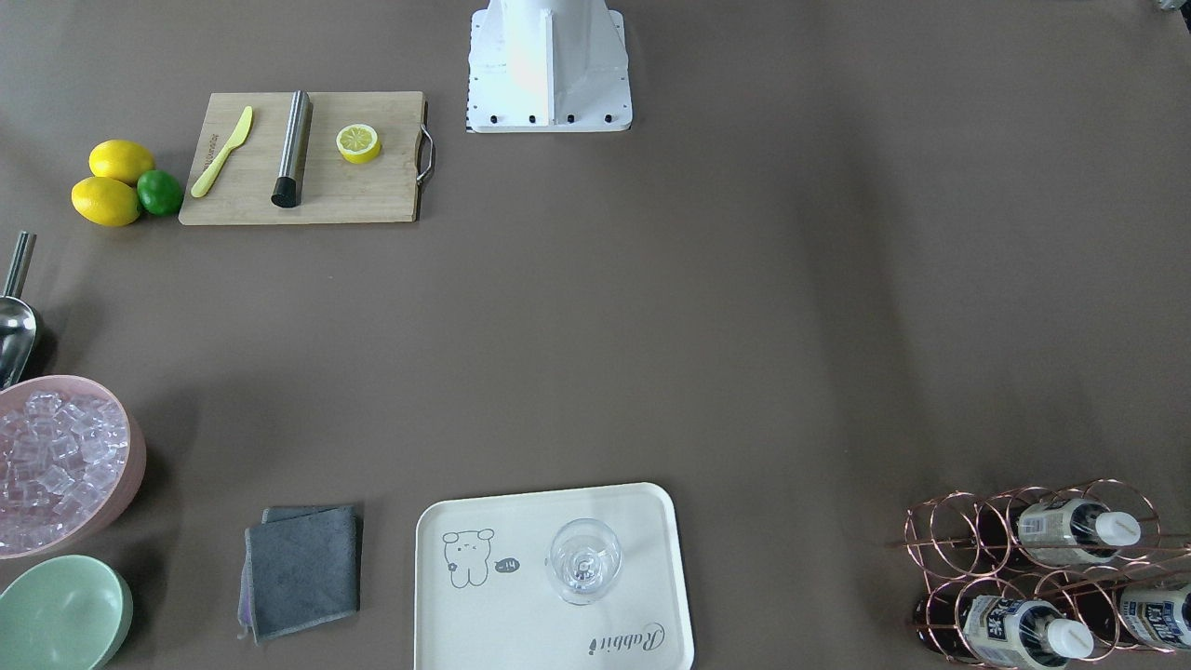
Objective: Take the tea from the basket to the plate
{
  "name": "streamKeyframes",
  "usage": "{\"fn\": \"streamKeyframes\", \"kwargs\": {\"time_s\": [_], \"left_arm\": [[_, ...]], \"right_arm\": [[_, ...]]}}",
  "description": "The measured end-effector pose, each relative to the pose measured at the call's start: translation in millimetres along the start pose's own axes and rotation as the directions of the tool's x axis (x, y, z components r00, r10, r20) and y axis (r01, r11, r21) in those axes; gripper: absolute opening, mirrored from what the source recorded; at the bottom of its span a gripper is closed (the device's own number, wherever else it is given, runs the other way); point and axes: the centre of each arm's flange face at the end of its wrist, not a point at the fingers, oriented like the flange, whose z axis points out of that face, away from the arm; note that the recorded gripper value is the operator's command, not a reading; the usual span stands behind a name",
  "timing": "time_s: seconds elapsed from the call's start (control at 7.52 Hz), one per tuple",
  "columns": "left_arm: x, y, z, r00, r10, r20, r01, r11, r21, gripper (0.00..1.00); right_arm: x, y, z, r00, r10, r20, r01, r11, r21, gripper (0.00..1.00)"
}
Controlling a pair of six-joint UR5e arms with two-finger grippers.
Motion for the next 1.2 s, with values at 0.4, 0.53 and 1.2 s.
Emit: {"fn": "streamKeyframes", "kwargs": {"time_s": [0.4, 0.53, 1.2], "left_arm": [[-0.7, 0.5, 2.1, 1.000, -0.001, -0.001, 0.001, 1.000, -0.004, 0.98], [-0.6, 0.5, 2.3, 1.000, -0.001, -0.001, 0.001, 1.000, -0.005, 0.98], [-0.8, -0.5, 2.4, 1.000, -0.002, 0.000, 0.002, 1.000, -0.005, 0.98]], "right_arm": [[-0.1, -0.1, 0.1, 1.000, 0.000, 0.000, 0.000, 1.000, 0.000, 1.00], [-0.1, -0.1, 0.1, 1.000, -0.001, 0.000, 0.001, 1.000, 0.000, 1.00], [0.2, 0.1, 0.1, 1.000, 0.001, -0.001, -0.001, 1.000, -0.001, 1.00]]}}
